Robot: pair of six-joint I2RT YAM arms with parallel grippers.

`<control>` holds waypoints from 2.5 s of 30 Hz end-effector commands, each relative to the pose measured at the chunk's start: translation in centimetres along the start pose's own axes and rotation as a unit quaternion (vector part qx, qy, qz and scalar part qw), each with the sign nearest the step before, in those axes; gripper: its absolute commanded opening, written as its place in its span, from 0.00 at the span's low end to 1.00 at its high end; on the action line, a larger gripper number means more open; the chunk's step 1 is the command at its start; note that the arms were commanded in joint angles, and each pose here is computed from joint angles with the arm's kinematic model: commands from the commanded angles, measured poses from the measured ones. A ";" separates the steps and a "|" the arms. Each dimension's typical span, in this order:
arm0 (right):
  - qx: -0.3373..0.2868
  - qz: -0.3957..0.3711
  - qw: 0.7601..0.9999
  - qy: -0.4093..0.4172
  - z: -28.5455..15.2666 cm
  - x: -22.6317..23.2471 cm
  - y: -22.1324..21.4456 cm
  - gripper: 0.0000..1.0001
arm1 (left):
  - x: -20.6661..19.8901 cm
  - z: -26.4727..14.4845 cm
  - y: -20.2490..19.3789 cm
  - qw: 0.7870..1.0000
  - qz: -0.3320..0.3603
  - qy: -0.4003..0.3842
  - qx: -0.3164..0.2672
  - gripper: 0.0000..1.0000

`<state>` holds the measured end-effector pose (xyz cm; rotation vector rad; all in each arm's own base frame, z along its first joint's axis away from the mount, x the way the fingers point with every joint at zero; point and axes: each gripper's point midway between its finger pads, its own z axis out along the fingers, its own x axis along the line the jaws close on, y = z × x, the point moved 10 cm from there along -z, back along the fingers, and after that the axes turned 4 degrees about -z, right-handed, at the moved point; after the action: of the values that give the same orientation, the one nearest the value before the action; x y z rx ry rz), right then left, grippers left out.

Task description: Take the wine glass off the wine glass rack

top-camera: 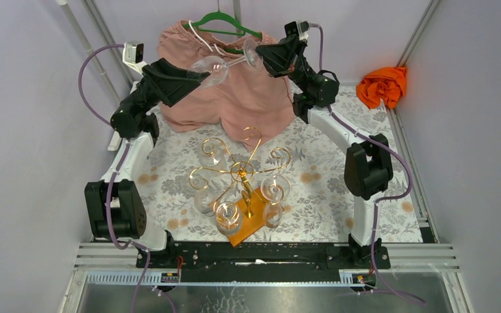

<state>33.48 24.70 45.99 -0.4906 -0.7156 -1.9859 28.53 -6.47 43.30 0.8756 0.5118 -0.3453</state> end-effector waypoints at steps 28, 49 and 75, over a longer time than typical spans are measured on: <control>0.067 0.056 0.996 0.036 -0.3 -0.7 -5.0 0.60 | -8.2 1.9 -0.3 0.990 0.127 0.041 -0.038 0.00; 0.007 0.018 0.986 -0.167 -9.6 0.8 -2.8 0.95 | -8.7 1.1 7.2 0.822 0.185 0.538 -0.027 0.00; 0.039 -0.106 0.903 -0.415 -9.5 5.3 -0.8 0.97 | 13.8 -10.7 -0.8 0.598 -0.077 0.781 0.160 0.00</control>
<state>29.75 15.76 41.67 -1.3117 -1.3687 -1.8881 35.01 0.60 31.11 1.3513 2.2776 0.3771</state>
